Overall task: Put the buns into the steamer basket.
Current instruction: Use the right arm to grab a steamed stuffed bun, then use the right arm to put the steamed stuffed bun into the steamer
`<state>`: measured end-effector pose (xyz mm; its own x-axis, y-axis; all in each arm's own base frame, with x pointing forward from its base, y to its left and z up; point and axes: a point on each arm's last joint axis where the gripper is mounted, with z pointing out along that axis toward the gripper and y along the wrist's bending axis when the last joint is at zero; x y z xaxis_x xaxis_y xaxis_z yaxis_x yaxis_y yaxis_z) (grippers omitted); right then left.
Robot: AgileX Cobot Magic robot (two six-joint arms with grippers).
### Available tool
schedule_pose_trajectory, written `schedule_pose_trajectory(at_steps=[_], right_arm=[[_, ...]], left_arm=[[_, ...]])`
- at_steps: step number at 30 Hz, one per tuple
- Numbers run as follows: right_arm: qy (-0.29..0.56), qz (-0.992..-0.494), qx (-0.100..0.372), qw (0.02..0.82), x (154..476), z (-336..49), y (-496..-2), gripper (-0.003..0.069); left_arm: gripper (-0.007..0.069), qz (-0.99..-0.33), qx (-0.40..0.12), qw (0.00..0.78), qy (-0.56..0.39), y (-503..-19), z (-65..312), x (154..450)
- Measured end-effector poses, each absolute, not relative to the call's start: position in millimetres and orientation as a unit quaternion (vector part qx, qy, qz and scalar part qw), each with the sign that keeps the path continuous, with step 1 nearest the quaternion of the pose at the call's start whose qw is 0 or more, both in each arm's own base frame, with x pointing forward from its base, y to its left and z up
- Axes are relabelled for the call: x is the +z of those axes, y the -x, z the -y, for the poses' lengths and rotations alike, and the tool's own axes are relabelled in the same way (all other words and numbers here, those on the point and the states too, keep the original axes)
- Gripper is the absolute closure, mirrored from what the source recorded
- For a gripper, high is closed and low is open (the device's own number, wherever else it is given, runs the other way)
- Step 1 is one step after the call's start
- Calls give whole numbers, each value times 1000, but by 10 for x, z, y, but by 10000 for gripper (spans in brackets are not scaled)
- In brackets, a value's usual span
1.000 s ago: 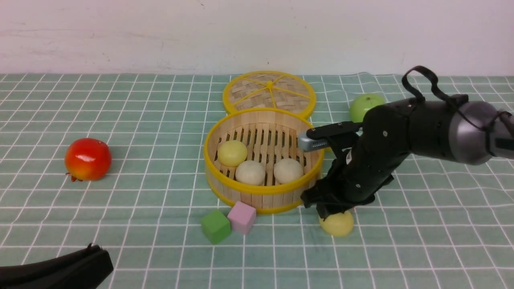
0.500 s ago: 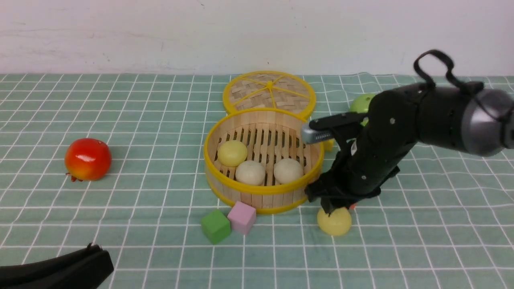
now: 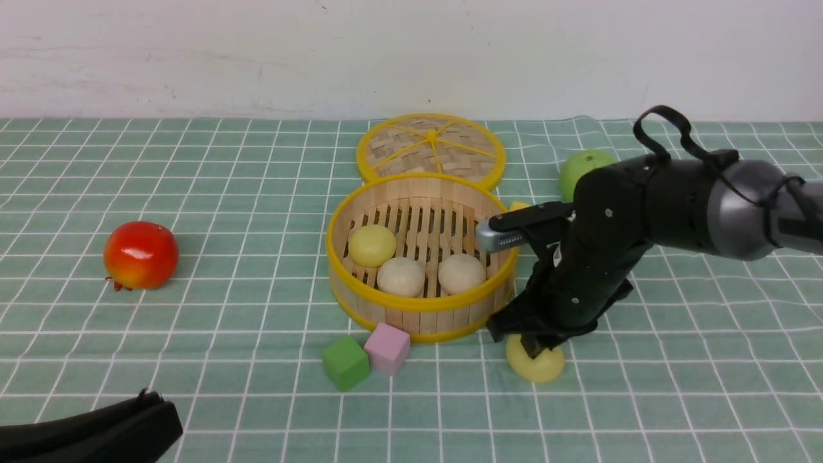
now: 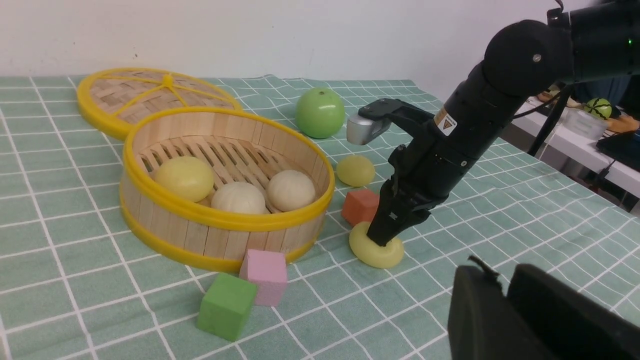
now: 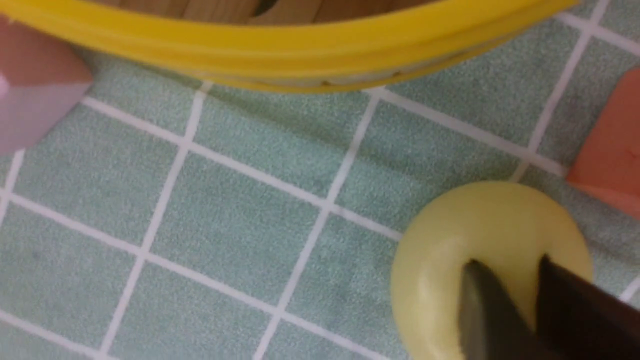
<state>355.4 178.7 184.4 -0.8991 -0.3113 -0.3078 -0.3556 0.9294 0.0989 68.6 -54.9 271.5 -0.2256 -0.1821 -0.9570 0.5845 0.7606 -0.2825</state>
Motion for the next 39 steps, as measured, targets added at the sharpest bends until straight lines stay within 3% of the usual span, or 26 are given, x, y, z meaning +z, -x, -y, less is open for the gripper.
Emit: schedule_pose_trajectory(at_steps=[3, 4, 9, 13, 21, 27, 34, 37, 39], right_arm=[[183, -969, 78, 149, 2001, -1772, -3512, 656], [183, -969, 78, 149, 2001, -1772, -3512, 656], [198, -946, 113, 232, 2726, -1828, -3561, 656], [204, -915, 132, 321, 2975, -1936, -3788, 656], [200, -906, 131, 348, 2488, -2195, -4355, 653], [221, -905, 97, 350, 2100, -2257, -4582, 612], [224, -904, 93, 352, 2038, -2269, -4620, 334], [218, -911, 97, 336, 2214, -2240, -4541, 215], [213, -911, 98, 339, 2481, -2184, -4455, 180]], left_arm=[[533, -716, -316, 606, -140, -686, 549, 2715], [533, -716, -316, 606, -140, -686, 549, 2715], [531, -716, -316, 606, -140, -686, 549, 2715], [524, -716, -316, 606, -140, -686, 549, 2715], [515, -716, -316, 606, -140, -686, 549, 2715], [513, -716, -316, 606, -140, -686, 549, 2715], [512, -716, -316, 606, -140, -686, 549, 2715], [508, -716, -316, 606, -140, -686, 549, 2715], [505, -716, -316, 606, -140, -686, 549, 2715]])
